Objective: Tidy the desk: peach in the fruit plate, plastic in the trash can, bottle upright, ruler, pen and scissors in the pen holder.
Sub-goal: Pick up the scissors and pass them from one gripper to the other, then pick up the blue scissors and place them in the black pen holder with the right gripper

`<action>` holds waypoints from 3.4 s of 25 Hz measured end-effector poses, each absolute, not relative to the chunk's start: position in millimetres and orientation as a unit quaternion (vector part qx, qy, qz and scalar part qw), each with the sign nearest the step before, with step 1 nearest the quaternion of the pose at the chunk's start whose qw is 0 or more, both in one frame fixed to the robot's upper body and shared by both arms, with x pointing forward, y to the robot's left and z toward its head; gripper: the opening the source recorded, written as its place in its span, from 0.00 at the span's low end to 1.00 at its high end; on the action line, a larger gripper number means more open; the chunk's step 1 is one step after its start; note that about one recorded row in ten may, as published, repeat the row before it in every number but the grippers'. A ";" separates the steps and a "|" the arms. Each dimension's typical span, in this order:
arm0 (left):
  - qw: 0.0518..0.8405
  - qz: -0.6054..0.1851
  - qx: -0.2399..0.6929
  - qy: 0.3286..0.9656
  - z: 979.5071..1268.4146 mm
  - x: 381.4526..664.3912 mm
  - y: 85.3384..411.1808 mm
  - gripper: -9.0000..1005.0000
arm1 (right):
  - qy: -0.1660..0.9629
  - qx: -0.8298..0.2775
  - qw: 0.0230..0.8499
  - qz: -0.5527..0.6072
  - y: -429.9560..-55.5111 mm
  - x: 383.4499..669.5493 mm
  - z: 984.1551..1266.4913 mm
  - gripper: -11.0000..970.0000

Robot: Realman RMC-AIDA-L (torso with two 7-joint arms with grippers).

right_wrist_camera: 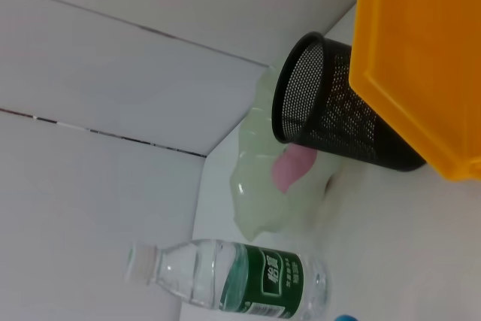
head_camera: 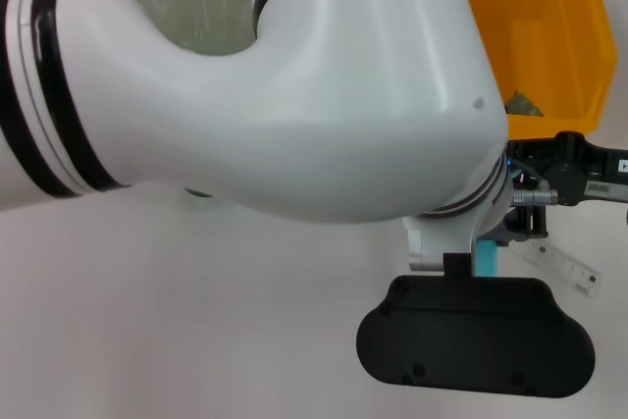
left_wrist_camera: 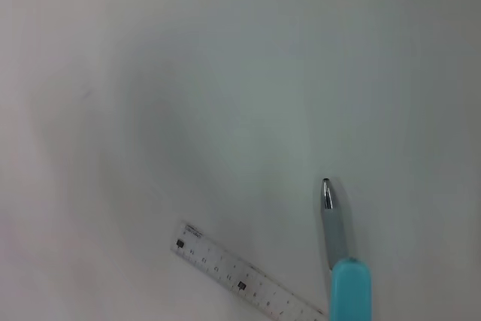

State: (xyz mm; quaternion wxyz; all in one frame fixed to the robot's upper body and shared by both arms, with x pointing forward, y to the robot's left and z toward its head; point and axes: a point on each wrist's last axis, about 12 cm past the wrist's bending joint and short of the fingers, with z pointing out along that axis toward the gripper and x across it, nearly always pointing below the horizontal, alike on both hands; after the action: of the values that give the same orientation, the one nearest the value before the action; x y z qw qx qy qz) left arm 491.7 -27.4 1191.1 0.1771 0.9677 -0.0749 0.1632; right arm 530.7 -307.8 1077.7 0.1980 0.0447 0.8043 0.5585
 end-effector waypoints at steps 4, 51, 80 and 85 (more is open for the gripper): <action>0.176 0.165 0.967 -0.076 1191.0 491.9 -27.7 0.28 | 0.805 0.029 0.206 0.556 -306.3 530.6 1077.4 0.26; 0.283 0.128 0.950 0.032 1218.1 520.6 -12.4 0.48 | 0.799 0.020 0.257 0.544 -318.8 515.2 1069.6 0.08; 0.742 -0.042 0.542 0.392 1316.2 594.2 163.0 0.48 | 0.768 -0.006 0.296 0.569 -325.3 509.6 1085.1 0.10; 0.783 -0.116 0.414 0.449 1270.1 594.2 234.8 0.48 | 0.744 -0.044 0.330 0.579 -329.0 509.6 1101.2 0.10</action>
State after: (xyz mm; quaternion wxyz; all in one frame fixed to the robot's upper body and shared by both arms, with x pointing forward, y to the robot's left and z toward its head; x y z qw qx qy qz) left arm 594.2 234.8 1270.1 0.7834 0.4136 0.4493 -0.1156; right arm 509.6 -329.0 1101.2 0.3303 -0.0436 0.7441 0.5790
